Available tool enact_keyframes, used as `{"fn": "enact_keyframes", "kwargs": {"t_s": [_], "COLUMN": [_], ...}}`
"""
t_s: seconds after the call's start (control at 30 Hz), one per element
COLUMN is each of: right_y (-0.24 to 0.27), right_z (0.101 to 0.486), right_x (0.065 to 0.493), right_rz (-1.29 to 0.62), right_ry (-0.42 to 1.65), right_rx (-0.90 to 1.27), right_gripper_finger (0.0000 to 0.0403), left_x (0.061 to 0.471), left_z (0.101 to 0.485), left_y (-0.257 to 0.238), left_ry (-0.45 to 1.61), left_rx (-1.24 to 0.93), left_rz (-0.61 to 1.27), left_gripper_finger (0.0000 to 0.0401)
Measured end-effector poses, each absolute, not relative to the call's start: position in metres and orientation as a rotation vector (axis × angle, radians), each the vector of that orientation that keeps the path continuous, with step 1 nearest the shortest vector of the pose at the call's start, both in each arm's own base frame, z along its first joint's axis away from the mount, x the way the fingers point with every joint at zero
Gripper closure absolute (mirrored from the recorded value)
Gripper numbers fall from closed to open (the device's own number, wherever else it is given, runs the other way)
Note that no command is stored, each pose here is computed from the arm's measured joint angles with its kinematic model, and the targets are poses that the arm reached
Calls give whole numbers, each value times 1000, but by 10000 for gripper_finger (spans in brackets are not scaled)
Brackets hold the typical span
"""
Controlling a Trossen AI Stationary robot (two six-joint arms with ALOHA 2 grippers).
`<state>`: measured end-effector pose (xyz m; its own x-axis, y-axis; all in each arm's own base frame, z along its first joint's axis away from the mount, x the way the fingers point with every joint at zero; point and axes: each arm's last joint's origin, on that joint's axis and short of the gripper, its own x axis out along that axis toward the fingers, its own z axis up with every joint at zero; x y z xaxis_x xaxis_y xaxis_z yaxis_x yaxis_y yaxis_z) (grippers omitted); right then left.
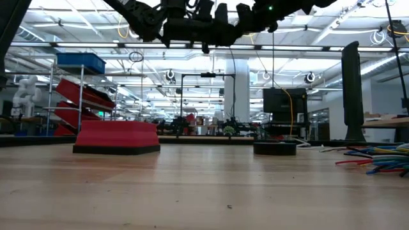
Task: Coiling cords
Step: Coil the green wire cable on the spool
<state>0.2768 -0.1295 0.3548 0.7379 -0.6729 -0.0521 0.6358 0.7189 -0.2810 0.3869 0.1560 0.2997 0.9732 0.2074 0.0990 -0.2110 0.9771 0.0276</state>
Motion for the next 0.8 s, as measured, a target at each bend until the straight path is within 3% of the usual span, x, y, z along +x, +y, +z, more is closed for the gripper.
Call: {"fn": "enact_keyframes", "kwargs": {"t_s": [0.17,0.6,0.8], "right_y": [-132,-136,-140], "right_z": [354,362,370], "right_x": [282,287,284], "right_rz": [-734,-666,-574], "right_ry": [112,-34,-152], "right_rx": [-236,-247,-193], "right_gripper_finger": [403,403,403], "left_x": [389,392,385], "left_z": [309,293,295], "left_y": [146,131,126], "left_ry": [-190,-137,-257], "left_rx": [84,232,332], "left_rz": [237,291,332], "left_gripper_finger": [352,352,352]}}
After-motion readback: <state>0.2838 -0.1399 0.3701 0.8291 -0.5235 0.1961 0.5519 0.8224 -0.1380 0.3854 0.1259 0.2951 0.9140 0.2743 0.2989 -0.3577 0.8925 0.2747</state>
